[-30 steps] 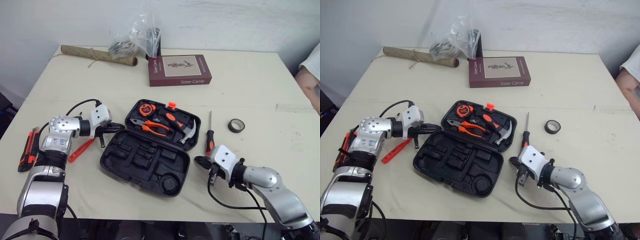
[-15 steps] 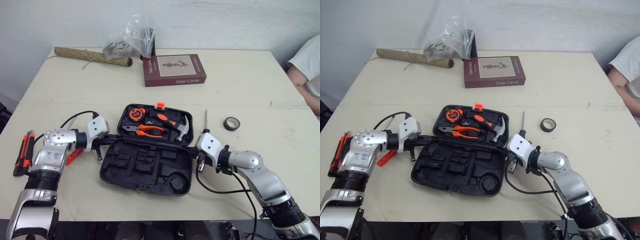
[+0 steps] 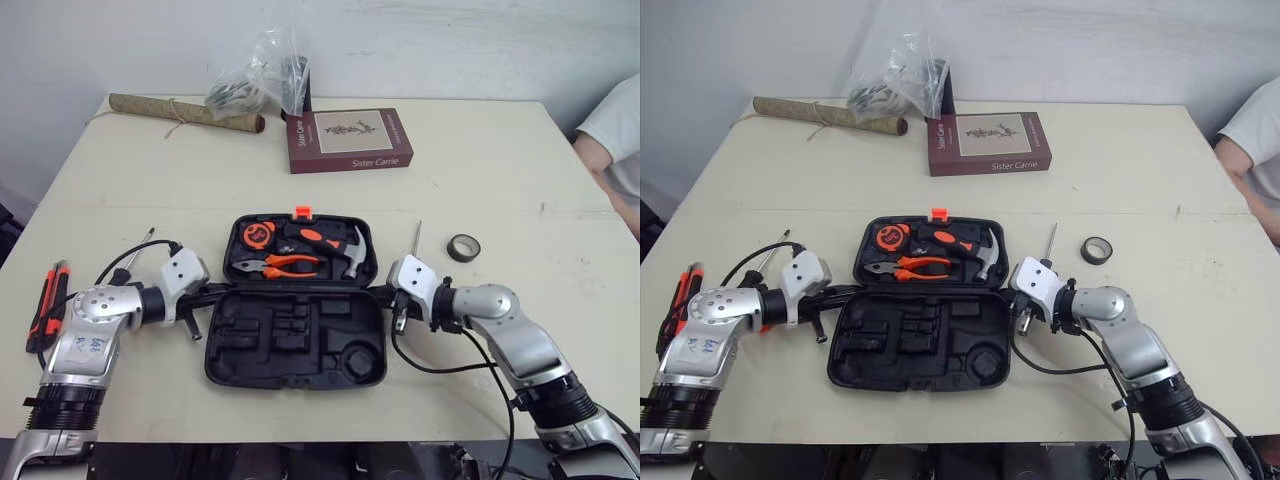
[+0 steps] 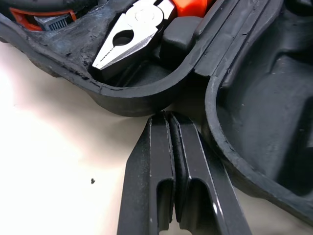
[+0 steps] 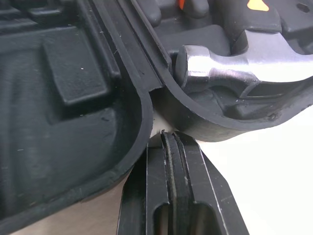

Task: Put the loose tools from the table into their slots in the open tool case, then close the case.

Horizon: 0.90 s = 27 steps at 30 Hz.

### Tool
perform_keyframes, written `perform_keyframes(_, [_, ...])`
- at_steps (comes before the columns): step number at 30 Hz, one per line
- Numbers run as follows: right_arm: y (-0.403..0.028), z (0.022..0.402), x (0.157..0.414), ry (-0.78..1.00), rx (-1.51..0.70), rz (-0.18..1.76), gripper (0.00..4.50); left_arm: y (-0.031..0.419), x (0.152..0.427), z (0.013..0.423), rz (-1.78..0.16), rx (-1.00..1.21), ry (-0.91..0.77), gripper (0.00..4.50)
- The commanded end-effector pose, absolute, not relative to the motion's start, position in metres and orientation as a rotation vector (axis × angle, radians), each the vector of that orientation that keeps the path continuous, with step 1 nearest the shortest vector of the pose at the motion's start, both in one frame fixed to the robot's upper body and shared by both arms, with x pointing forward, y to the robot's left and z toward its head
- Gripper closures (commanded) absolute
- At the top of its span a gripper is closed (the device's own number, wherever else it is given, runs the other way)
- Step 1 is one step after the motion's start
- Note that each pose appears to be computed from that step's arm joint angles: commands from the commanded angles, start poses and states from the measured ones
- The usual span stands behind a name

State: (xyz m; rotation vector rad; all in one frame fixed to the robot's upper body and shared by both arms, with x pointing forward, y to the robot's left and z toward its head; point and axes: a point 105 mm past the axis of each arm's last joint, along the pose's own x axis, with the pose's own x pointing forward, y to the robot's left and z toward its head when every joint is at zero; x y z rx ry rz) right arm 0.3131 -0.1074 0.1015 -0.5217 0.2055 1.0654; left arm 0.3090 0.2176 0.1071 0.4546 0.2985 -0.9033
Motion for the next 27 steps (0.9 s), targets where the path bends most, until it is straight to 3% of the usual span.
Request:
perform_keyframes(1, [-0.101, 0.126, 0.296, 0.115, -0.516, 1.167, 4.42, 0.232, 0.297, 0.13, -0.867, 0.498, 0.251, 4.46])
perform_keyframes(10, [-0.153, 0.161, 0.25, 0.166, -0.365, 1.194, 4.42, 0.287, 0.249, 0.174, -0.719, 0.435, 0.218, 4.46])
perform_keyframes(11, [-0.164, 0.164, 0.247, 0.171, -0.343, 1.168, 4.17, 0.302, 0.243, 0.18, -0.664, 0.403, 0.203, 4.5])
perform_keyframes(14, [-0.203, 0.166, 0.243, 0.153, -0.367, 1.035, 3.08, 0.357, 0.221, 0.184, -0.452, 0.33, 0.175, 3.65])
perform_keyframes(17, [-0.247, 0.174, 0.245, 0.025, -0.442, 0.832, 1.6, 0.41, 0.188, 0.172, -0.261, 0.276, 0.229, 2.36])
perform_keyframes(20, [-0.294, 0.154, 0.231, 0.049, -0.517, 0.68, 0.16, 0.464, 0.149, 0.166, -0.04, 0.234, 0.261, 1.07])
perform_keyframes(22, [-0.322, 0.147, 0.222, 0.045, -0.518, 0.563, 0.0, 0.486, 0.131, 0.169, 0.074, 0.212, 0.242, 0.18])
perform_keyframes(27, [-0.377, 0.109, 0.181, 0.187, -0.525, 0.425, 0.0, 0.524, 0.087, 0.161, 0.321, 0.274, 0.303, 0.08])
